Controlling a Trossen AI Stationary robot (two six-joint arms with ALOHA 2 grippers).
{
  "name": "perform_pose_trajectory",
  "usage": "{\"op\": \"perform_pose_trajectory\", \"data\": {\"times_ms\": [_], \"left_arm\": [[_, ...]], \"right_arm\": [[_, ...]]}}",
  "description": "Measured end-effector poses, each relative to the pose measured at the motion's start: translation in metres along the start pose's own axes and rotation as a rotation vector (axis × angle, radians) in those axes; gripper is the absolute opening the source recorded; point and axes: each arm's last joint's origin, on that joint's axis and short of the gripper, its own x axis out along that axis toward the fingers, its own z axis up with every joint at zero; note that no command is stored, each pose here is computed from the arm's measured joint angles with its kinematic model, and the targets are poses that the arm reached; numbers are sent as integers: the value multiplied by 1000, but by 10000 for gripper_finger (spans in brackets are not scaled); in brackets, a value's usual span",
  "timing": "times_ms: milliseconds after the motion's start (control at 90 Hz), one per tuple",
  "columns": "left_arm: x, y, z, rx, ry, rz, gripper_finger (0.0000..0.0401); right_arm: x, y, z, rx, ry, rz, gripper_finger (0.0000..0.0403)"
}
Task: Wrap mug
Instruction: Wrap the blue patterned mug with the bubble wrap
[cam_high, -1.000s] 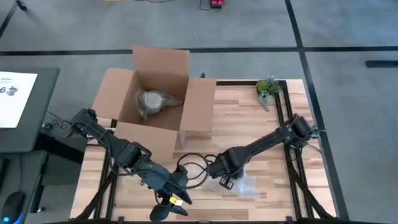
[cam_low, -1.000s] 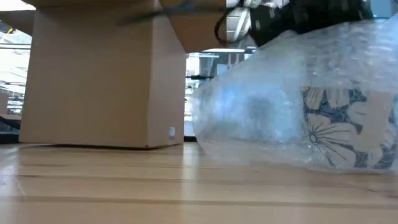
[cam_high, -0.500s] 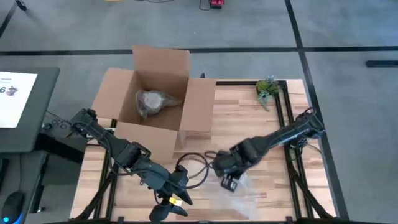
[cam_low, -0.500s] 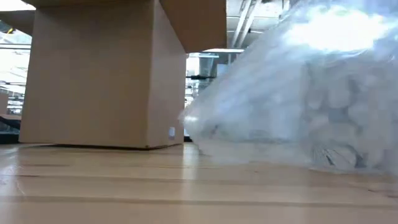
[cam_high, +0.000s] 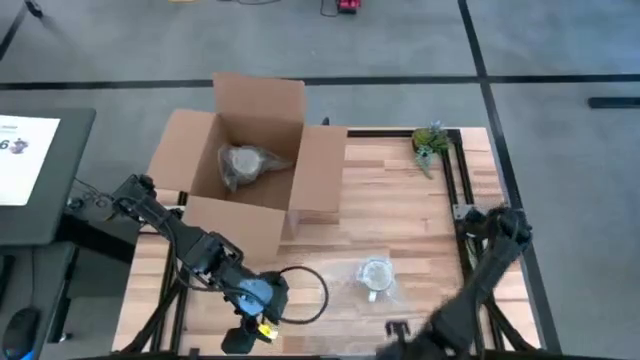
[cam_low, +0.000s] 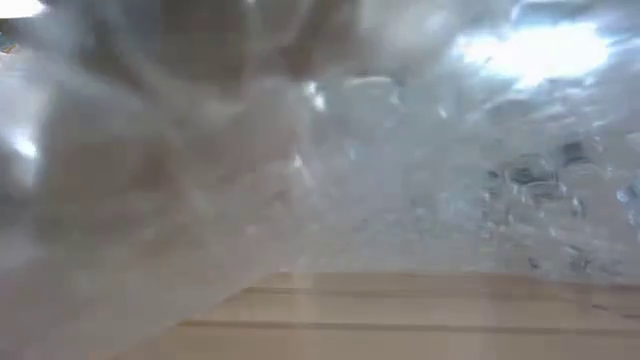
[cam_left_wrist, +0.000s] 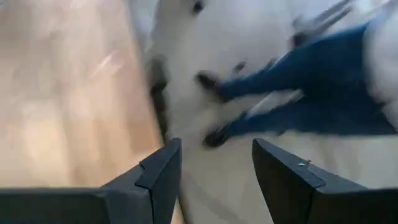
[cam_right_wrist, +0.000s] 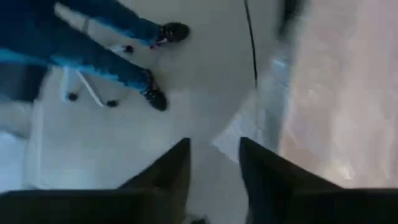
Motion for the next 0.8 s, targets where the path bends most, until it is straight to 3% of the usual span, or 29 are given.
{"op": "perform_pose_trajectory", "data": {"times_ms": [100,256,389,511,678,800], "left_arm": [[6,7,-6,44,17,98,175],[28,18,-19,139,86,142,175],[45,29,-31,106,134,178,175],[53,34,-34,50,117,188,175],[59,31,-32,39,60,155,175],[59,31,-31,62,34,173,175]], "right_arm": [[38,11,-15,-83,6,-31,213],[91,7,-25,-99,31,-76,267],[116,4,-29,-52,68,-148,273],[132,-5,-37,-30,143,-304,273],[130,-14,-41,-33,158,-503,270],[121,-21,-38,57,160,-611,256]]}}
